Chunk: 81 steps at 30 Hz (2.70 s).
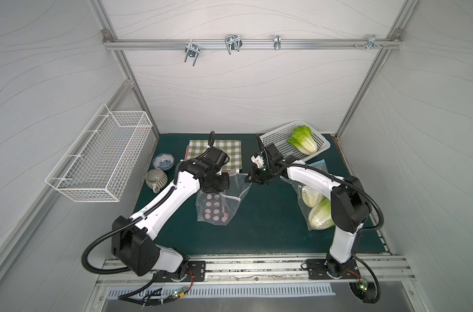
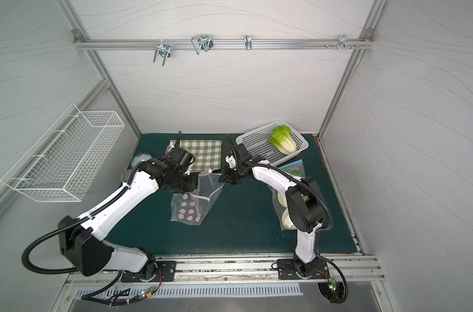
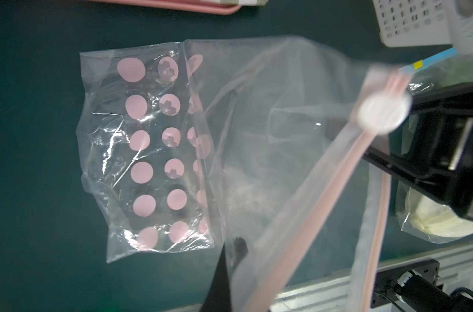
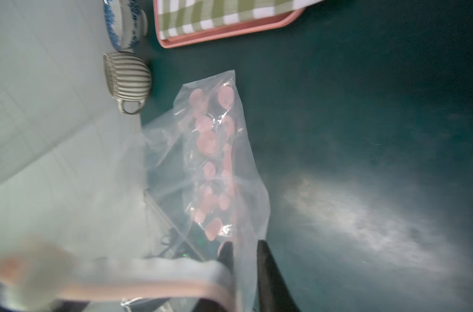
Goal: Put the chinese cabbages into a zipper bag and zip it
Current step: Open the zipper of the food storage bag at the center of the board, then adjust the Chinese cabbage in the basket.
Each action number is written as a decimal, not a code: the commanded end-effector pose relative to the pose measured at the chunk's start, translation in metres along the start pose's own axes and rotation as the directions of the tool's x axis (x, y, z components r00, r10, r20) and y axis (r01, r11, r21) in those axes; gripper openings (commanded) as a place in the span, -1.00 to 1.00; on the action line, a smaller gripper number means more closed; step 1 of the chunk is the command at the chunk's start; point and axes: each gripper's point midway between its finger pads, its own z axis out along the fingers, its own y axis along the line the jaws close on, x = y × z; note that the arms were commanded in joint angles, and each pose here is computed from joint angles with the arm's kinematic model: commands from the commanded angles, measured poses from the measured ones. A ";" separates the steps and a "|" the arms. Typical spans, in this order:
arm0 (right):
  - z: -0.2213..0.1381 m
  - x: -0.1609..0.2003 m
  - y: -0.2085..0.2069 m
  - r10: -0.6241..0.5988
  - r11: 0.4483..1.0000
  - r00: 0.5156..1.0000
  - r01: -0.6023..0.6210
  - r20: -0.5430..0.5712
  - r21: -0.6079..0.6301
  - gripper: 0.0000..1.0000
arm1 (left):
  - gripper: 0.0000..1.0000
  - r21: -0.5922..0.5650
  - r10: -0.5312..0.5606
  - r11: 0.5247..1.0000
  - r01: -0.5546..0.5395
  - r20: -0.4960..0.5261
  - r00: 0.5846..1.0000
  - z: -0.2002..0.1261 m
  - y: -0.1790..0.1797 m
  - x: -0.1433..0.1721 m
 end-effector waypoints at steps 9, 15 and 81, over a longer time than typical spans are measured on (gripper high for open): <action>-0.150 -0.101 -0.038 -0.023 0.987 0.931 -0.038 0.364 0.159 0.17 | -1.00 0.143 0.013 0.990 -0.012 -0.006 1.000 0.015 -0.034 -0.015; -0.204 -0.176 -0.133 -0.191 0.835 0.855 -0.118 0.483 0.538 0.50 | -1.00 0.181 0.023 0.983 -0.023 0.000 1.000 0.008 -0.037 -0.010; -0.147 -0.253 -0.221 -0.228 0.815 0.910 -0.017 0.346 0.580 0.91 | -1.00 0.178 -0.013 0.984 0.009 0.022 1.000 0.000 -0.024 0.002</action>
